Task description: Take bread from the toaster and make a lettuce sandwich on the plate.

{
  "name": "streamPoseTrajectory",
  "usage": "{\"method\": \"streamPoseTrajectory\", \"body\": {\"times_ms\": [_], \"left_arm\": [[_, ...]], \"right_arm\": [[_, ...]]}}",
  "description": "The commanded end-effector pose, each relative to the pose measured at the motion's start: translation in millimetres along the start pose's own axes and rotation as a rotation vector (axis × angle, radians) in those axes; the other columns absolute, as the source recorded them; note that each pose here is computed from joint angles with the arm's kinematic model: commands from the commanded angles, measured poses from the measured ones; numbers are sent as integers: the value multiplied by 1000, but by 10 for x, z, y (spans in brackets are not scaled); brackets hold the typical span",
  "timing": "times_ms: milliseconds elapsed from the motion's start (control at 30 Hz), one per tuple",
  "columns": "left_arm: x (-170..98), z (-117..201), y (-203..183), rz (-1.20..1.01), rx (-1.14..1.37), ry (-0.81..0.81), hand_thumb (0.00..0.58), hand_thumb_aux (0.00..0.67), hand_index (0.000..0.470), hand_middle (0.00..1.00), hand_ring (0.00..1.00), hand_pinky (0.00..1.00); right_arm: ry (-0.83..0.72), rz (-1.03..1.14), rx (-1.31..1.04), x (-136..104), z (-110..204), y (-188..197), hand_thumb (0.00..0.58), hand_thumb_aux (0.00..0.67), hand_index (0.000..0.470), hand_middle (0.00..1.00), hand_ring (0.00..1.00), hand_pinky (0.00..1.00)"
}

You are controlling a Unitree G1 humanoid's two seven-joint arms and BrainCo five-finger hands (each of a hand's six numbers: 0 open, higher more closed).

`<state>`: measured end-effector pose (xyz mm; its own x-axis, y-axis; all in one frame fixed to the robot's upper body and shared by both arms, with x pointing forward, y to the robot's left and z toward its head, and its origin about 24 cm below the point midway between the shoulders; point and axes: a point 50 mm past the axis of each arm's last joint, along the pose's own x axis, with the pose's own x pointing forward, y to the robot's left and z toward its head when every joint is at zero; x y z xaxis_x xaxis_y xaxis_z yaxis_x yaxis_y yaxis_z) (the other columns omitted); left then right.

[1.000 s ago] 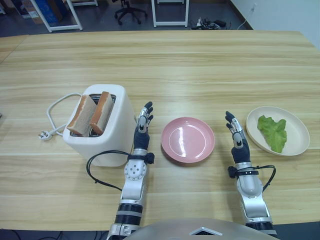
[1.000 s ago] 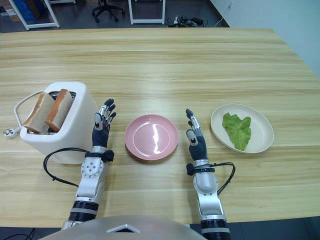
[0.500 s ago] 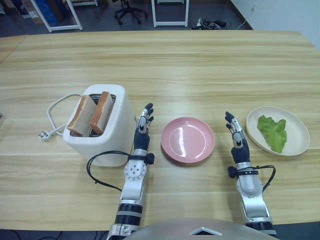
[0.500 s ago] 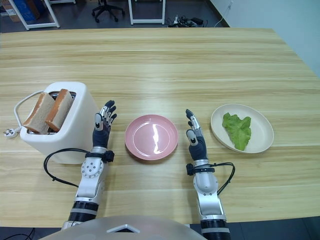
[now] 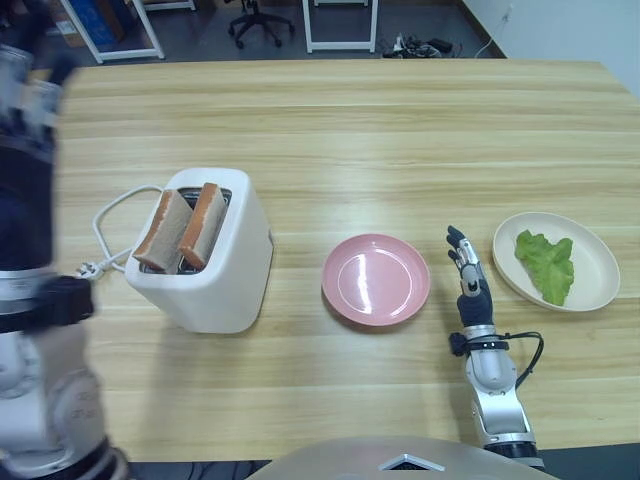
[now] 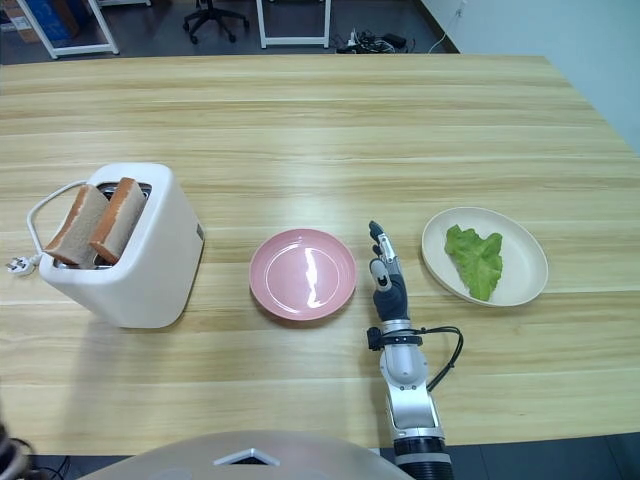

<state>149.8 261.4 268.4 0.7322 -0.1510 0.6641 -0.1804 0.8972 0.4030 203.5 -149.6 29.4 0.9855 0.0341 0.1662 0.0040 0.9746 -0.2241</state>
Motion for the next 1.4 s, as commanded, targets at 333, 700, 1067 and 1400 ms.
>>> {"method": "streamPoseTrajectory", "body": {"times_ms": [333,700,1067,1400], "left_arm": [[-628,-1044,-157,-256,739,679,0,0,0,0,0,0],[-817,-1323,-118,-243,842,808,0,0,0,0,0,0],[-794,-1230,-341,-314,739,707,523,460,323,0,0,0],[-742,-1190,-289,-229,728,675,580,670,470,0,0,0]], "right_arm": [[20,5,-8,-5,-33,8,0,0,0,0,0,0],[31,12,-16,-29,-42,-8,0,0,0,0,0,0],[41,15,-18,-46,-54,-20,0,0,0,0,0,0],[56,14,-19,-61,-76,-27,0,0,0,0,0,0]]}}
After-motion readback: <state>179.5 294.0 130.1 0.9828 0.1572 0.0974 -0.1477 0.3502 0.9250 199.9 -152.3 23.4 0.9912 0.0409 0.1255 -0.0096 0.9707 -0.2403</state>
